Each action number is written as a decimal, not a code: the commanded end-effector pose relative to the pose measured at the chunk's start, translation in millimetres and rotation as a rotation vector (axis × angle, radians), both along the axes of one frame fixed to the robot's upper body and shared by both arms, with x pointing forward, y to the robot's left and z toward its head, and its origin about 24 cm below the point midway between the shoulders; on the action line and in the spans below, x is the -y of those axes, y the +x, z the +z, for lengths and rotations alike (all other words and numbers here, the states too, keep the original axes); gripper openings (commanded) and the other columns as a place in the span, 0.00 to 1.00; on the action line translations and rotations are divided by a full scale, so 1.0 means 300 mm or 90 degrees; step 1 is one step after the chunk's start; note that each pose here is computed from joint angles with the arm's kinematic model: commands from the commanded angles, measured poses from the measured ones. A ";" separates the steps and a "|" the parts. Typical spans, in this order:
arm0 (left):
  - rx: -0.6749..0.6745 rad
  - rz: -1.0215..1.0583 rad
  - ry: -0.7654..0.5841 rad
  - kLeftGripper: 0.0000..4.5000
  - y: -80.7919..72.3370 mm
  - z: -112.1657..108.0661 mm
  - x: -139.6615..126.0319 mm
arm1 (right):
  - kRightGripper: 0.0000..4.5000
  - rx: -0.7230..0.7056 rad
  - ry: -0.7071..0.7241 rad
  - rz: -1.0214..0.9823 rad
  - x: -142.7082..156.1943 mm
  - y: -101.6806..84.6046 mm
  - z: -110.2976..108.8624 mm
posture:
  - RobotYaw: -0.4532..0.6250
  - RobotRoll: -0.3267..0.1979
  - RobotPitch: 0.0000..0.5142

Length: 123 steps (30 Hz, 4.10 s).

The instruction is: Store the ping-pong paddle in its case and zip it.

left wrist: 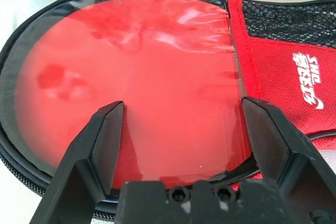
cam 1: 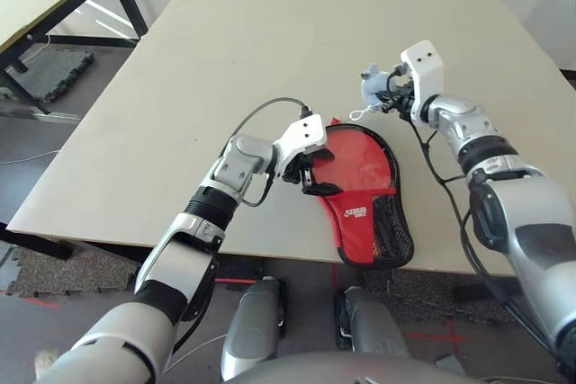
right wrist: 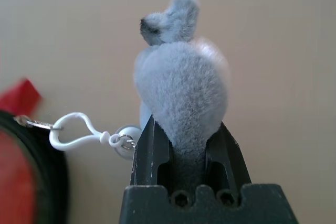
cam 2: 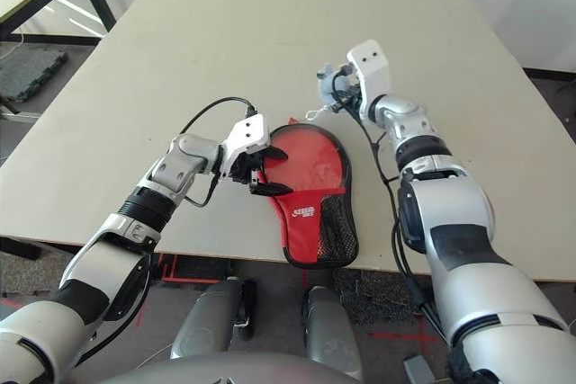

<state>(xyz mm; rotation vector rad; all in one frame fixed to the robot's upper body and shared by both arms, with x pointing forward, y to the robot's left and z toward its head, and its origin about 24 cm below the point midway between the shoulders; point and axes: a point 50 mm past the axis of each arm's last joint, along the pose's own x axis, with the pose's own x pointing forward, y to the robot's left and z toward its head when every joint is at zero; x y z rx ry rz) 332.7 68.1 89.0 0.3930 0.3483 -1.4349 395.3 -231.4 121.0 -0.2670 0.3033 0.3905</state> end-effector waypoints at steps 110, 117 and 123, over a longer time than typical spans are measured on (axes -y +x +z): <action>0.309 0.989 -0.122 1.00 0.052 -0.031 -0.648 | 0.99 0.247 0.112 -0.498 0.365 -0.224 -0.083 | 0.48 0.62 0.17; 0.324 1.109 -0.176 1.00 0.010 -0.082 -0.684 | 0.99 0.253 0.113 -0.579 0.381 -0.216 -0.088 | 0.49 0.62 0.16; 0.280 1.008 -0.275 1.00 0.007 -0.073 -0.633 | 0.99 0.259 0.097 -0.606 0.391 -0.217 -0.082 | 0.49 0.62 0.17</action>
